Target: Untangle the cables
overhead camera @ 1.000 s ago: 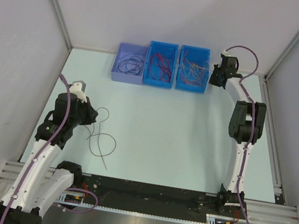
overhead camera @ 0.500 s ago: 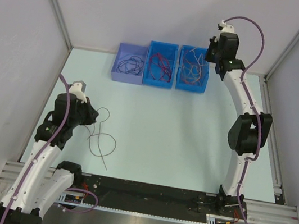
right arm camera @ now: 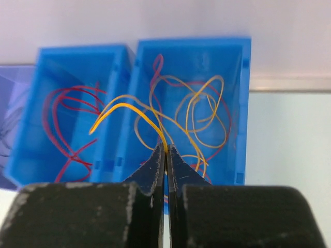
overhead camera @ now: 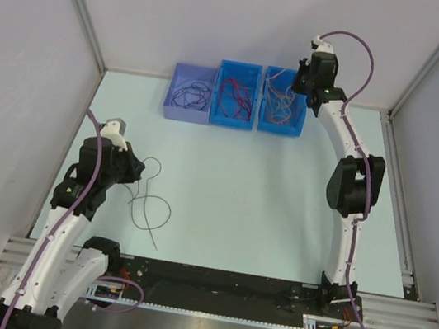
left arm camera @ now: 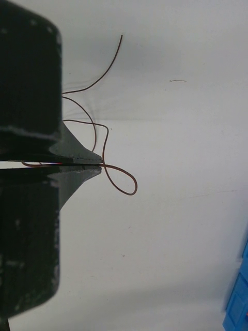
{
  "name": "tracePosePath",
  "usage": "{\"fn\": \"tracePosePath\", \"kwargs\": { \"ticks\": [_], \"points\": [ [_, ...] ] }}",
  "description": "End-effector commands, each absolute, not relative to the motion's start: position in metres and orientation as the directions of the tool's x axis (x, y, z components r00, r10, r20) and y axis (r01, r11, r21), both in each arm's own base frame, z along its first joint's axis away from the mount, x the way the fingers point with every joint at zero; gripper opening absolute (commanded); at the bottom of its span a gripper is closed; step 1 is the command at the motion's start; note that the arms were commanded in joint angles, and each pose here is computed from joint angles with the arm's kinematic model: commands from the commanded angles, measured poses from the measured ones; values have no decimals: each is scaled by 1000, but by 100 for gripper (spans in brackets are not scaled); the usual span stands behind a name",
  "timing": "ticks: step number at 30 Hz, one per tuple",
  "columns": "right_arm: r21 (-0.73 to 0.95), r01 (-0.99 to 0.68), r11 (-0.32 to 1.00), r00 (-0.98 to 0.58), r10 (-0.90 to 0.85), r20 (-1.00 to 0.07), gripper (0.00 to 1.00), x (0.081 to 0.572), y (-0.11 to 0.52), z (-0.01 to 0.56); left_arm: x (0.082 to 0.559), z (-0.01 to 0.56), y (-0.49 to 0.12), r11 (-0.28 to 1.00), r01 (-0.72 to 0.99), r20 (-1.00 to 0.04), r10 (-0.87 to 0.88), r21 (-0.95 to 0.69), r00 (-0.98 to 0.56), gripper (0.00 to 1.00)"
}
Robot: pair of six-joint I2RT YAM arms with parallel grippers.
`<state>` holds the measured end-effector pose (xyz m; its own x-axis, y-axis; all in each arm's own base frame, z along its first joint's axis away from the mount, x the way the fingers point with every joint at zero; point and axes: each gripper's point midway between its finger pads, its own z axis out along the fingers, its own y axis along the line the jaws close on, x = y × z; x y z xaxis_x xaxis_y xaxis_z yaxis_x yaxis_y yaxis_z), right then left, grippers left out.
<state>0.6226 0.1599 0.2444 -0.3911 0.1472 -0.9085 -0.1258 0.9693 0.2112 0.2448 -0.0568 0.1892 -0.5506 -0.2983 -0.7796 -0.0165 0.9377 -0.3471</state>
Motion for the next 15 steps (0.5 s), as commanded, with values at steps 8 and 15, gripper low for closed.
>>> {"fn": "tracePosePath", "kwargs": {
  "ticks": [8, 15],
  "points": [
    [273, -48, 961, -463, 221, -859, 6, 649, 161, 188, 249, 195, -57, 936, 3, -796, -298, -352, -528, 0],
    [296, -102, 950, -417, 230, -879, 50, 633, 173, 239, 248, 196, -58, 936, 5, -796, -297, -352, -527, 0]
  ]
}}
